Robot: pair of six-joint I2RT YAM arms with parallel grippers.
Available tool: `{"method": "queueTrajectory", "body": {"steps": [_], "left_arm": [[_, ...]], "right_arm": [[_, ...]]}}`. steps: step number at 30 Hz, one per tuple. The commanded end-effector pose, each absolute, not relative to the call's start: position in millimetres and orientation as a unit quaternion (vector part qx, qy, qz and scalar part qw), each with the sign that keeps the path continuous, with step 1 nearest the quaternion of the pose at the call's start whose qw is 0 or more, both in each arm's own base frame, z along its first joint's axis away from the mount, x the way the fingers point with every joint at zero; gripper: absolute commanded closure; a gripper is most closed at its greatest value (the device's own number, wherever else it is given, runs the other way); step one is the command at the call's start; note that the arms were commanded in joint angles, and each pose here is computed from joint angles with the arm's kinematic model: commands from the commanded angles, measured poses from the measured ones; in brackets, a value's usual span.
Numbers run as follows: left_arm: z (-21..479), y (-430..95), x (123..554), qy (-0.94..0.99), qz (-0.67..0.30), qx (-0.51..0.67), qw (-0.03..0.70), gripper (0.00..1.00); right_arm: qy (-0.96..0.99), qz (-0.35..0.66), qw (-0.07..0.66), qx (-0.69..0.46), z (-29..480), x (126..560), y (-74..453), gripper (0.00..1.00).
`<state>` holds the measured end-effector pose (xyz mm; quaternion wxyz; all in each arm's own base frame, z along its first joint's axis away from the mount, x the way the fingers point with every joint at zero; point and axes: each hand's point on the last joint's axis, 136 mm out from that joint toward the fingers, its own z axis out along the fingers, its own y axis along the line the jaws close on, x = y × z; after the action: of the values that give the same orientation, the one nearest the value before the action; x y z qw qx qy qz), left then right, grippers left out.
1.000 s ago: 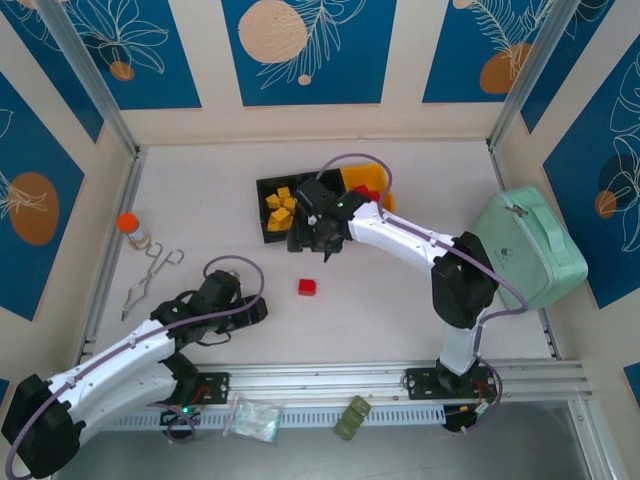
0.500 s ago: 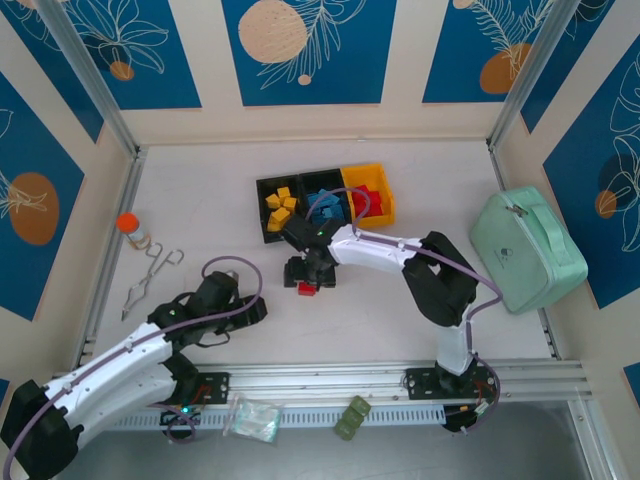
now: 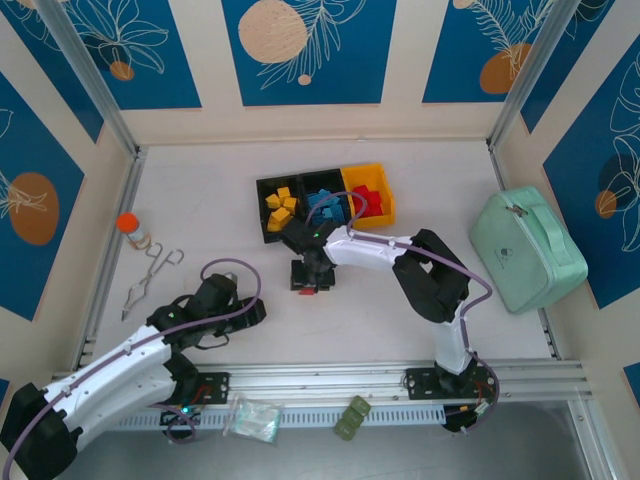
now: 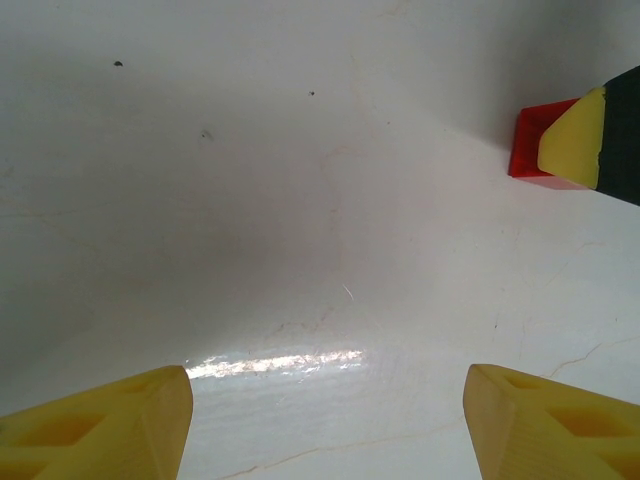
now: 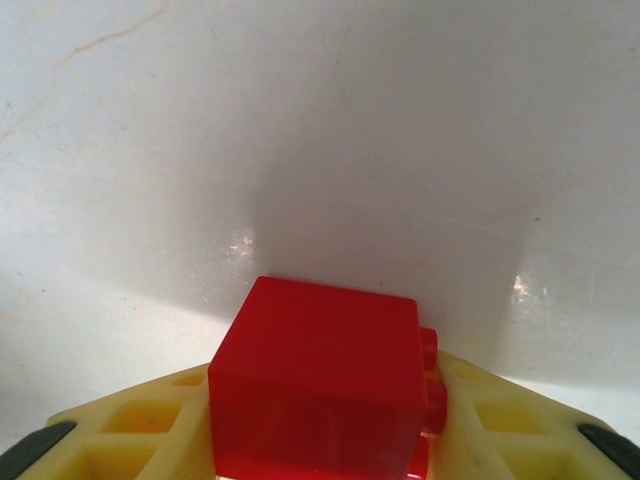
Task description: Sort the legos into containers by color
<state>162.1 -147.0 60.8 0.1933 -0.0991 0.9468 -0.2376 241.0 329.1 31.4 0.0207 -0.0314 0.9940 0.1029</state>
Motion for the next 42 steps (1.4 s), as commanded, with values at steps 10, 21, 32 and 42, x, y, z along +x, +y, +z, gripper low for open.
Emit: {"method": "queueTrajectory", "body": {"steps": [10,21,32,42], "left_arm": [[66.4,-168.0,170.9,0.941,-0.265,-0.083,0.194,0.28],[80.8,-213.5,192.0,0.939,-0.282,-0.038,0.194,0.28],[81.1,-251.9,196.8,0.943,-0.278,0.002,0.183,0.28],[77.2,-249.6,189.9,0.948,-0.263,0.005,0.181,0.28]], "right_arm": [[0.985,0.118,0.120,-0.027,110.5,275.6,282.0,0.63],[0.974,0.122,0.178,0.063,139.8,348.3,197.0,0.62],[0.968,0.107,0.194,0.120,120.9,425.3,160.0,0.61],[0.970,0.080,0.189,0.128,97.2,457.0,154.6,0.57]]}}
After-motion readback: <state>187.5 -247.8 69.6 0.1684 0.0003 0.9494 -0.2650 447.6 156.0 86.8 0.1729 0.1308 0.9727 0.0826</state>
